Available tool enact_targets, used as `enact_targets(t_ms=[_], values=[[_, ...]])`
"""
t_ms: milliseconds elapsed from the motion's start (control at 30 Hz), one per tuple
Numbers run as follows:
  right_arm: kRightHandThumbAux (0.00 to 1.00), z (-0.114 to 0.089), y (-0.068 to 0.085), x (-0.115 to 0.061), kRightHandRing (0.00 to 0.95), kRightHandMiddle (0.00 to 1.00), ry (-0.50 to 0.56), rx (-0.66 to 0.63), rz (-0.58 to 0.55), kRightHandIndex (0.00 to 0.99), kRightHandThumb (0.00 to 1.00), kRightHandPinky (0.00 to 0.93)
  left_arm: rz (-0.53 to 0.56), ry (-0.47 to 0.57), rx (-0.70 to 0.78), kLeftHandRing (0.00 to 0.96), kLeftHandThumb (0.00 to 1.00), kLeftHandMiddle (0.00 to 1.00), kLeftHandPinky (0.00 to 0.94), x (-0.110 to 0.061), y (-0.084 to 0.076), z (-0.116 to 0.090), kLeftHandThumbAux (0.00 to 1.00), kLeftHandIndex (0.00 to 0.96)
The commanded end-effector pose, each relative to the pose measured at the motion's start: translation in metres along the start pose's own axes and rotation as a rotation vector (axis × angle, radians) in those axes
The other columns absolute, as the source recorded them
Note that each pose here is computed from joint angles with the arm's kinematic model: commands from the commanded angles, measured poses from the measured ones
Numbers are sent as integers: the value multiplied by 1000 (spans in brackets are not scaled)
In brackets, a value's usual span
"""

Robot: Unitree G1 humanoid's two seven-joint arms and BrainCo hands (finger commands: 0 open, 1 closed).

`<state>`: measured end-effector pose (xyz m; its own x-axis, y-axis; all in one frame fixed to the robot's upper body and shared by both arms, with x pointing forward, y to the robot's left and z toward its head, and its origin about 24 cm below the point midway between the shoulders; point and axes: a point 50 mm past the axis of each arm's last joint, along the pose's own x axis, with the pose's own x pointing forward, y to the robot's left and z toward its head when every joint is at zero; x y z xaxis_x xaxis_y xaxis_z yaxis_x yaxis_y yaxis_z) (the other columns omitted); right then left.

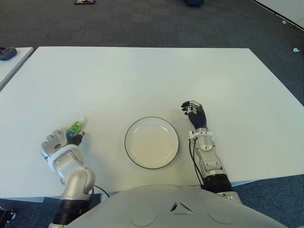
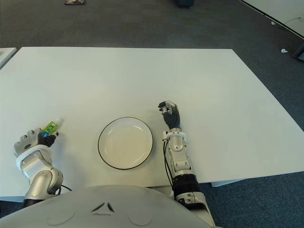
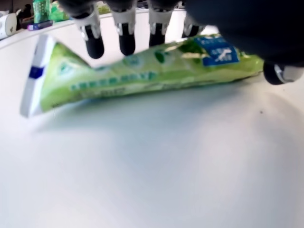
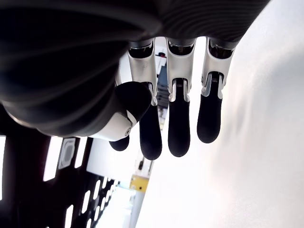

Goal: Put the toothpaste on the table into the plate.

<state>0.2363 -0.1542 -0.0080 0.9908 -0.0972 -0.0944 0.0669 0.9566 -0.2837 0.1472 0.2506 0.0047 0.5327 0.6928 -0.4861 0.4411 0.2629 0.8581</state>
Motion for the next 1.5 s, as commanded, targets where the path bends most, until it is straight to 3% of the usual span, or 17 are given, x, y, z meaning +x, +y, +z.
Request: enact_targets(t_ms=[33,167,467,733,933,1067,1133,1267,1367,1500], values=[[692,-3,-1,-2,448,464,15,8,0,411,840,462,-124,1,32,0,408,2,0,5,-23,4,100,0],[691,-4,-2,-3,444,462,13,11,1,414,841,450,-146,18,65,0,395,0,0,16,-38,5,114,0],[690,-4,-4,-4,444,461,5,18,4,419,841,454,-130,53,32,0,412,0,0,21,-44,5,179,7],[690,-3,-6,-4,445,460,-1,15,3,420,841,453,-88,78,-6,33,435,51,129,32,-56,4,241,56],[689,-2,-6,-4,443,458,-1,14,-2,425,842,450,-51,71,-27,89,445,93,203,35,-62,4,334,30],[689,-2,-7,-4,442,458,-2,8,-5,425,841,455,-1,63,-47,263,466,235,372,37,-63,5,412,52],[690,-2,-7,-4,442,458,-1,6,-6,424,841,454,28,62,-61,311,471,284,410,37,-63,6,445,77],[690,-2,-7,-4,447,459,-2,7,-7,422,841,465,83,59,-100,523,489,510,568,35,-60,11,536,328],[690,-2,-7,-4,450,460,-5,7,-8,422,841,468,107,57,-130,601,632,593,642,34,-60,11,647,397],[690,-2,-7,-4,454,461,-7,5,-6,420,840,472,121,36,-187,675,688,668,738,34,-60,12,693,427]])
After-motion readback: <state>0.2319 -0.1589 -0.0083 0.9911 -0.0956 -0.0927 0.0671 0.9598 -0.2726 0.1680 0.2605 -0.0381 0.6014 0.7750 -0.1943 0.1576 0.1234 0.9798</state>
